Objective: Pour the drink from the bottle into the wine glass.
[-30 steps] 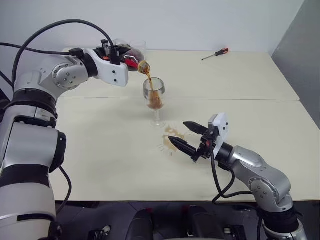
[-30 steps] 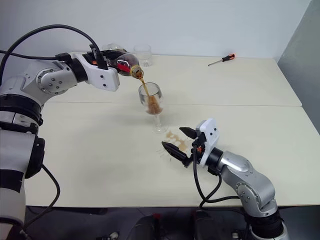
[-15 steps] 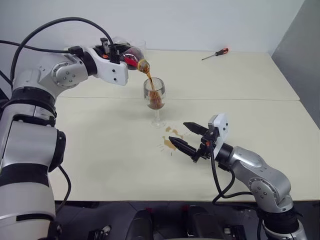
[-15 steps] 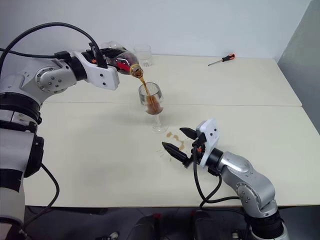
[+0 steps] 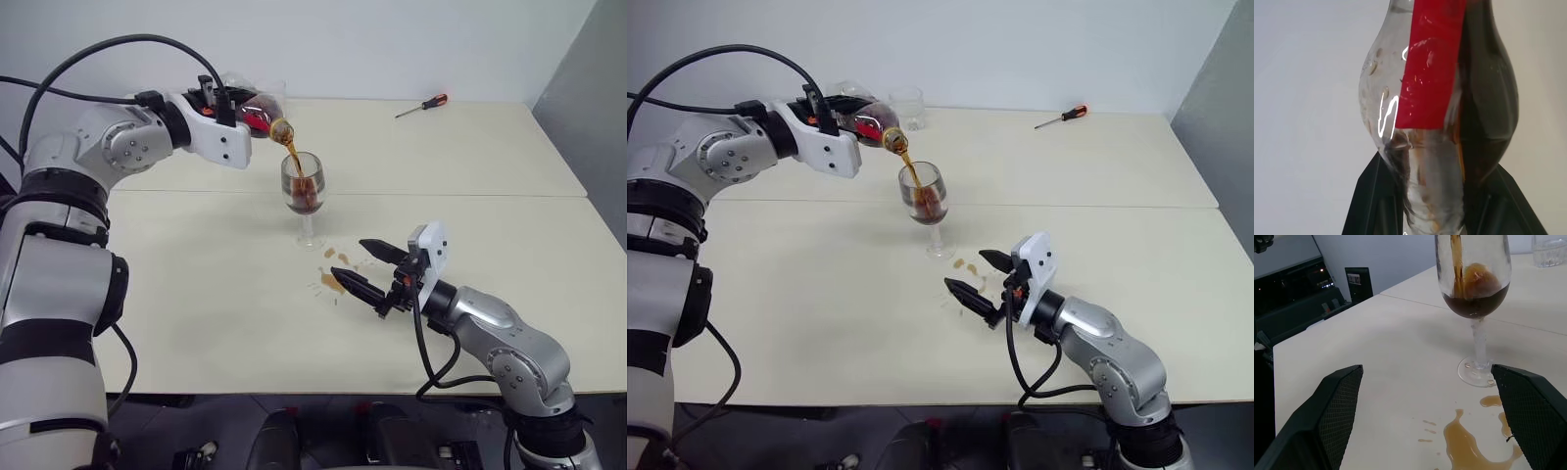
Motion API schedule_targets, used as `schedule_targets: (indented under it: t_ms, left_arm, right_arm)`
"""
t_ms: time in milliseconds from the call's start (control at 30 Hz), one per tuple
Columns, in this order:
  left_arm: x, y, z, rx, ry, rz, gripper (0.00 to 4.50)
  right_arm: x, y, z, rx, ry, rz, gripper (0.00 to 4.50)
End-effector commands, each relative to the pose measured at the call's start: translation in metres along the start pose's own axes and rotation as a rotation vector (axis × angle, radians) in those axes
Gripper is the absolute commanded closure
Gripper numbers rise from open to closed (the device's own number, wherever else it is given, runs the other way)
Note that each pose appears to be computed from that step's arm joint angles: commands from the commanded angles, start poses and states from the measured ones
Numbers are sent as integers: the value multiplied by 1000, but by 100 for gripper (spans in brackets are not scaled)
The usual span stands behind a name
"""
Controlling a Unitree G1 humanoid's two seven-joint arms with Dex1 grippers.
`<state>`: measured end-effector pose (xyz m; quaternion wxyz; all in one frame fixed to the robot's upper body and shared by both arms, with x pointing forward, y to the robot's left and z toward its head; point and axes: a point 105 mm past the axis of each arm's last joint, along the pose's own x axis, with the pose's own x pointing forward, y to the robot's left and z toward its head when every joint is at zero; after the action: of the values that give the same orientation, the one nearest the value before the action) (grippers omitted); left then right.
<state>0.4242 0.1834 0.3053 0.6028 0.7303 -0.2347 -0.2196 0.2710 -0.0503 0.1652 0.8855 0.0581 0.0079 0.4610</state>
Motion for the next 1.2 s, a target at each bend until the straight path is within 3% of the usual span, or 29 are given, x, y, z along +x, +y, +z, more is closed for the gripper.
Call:
schedule_targets:
  t_ms: [33, 667, 1200]
  left_arm:
    - [-7, 26, -5, 31, 19, 71, 337]
    - [-7, 29, -6, 38, 29, 75, 337]
    - [-7, 31, -8, 40, 36, 83, 337]
  right_arm:
    - [0, 4, 11, -23, -44, 16, 0]
    - [-1, 3, 13, -24, -49, 12, 0]
    - [-4, 3, 54, -52, -167, 12, 0]
